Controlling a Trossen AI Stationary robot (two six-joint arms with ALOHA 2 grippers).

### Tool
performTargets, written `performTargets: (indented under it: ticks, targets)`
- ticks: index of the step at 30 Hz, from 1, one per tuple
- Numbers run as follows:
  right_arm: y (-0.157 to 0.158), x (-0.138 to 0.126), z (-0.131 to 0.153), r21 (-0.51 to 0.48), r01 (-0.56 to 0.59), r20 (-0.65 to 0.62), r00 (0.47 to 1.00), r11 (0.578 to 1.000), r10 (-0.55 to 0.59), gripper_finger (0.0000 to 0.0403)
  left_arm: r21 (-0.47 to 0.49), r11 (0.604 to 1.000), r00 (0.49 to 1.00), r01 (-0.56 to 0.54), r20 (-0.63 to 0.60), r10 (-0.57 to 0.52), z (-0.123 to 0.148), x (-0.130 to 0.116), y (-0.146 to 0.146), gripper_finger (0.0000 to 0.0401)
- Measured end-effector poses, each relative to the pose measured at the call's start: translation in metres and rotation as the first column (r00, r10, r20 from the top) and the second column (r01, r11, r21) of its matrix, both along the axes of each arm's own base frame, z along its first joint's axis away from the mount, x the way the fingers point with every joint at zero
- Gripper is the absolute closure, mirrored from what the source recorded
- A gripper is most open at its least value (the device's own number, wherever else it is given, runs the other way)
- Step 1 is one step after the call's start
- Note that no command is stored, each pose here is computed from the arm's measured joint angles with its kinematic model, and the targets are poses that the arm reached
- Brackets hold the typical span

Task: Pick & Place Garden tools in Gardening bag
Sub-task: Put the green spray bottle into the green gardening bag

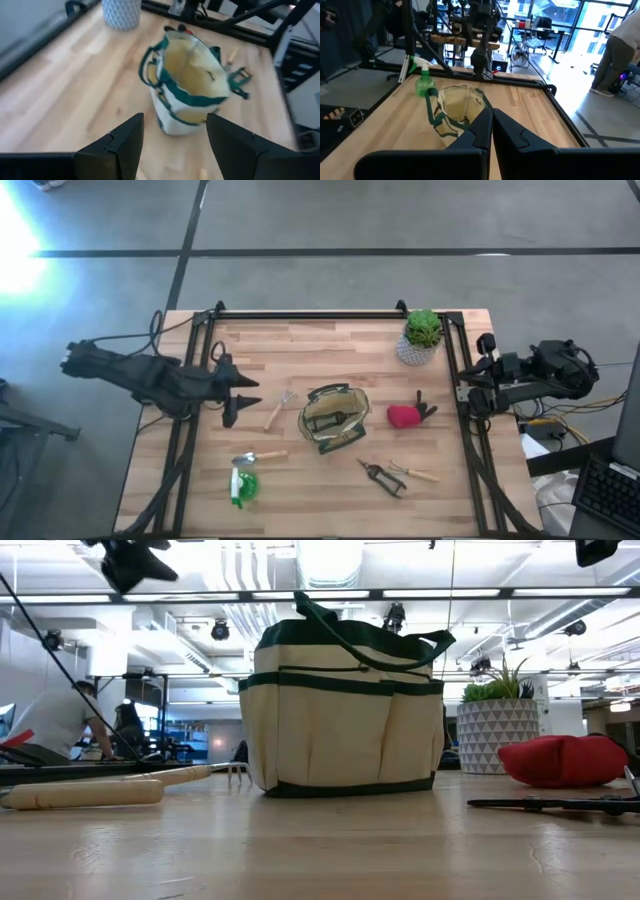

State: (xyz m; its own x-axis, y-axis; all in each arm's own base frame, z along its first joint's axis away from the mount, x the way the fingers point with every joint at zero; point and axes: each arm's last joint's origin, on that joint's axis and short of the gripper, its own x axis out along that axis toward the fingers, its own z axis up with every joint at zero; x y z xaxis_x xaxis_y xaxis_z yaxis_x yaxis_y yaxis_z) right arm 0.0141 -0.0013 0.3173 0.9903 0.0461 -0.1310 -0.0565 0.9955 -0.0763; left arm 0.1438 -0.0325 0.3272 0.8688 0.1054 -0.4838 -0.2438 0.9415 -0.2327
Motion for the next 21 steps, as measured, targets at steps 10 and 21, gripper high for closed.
performTargets:
  ticks: [10,21]
  targets:
    - [0.000,0.000,0.000,0.000,0.000,-0.002,1.000,1.000,0.000,0.0394,-0.326,0.934,0.968,-0.149,-0.240,0.071,0.021,0.006,-0.029,0.0208]
    - [0.000,0.000,0.000,-0.001,0.000,-0.002,1.000,1.000,0.000,0.0394,-0.312,0.907,0.769,-0.282,-0.639,0.019,0.050,0.048,-0.086,0.0255]
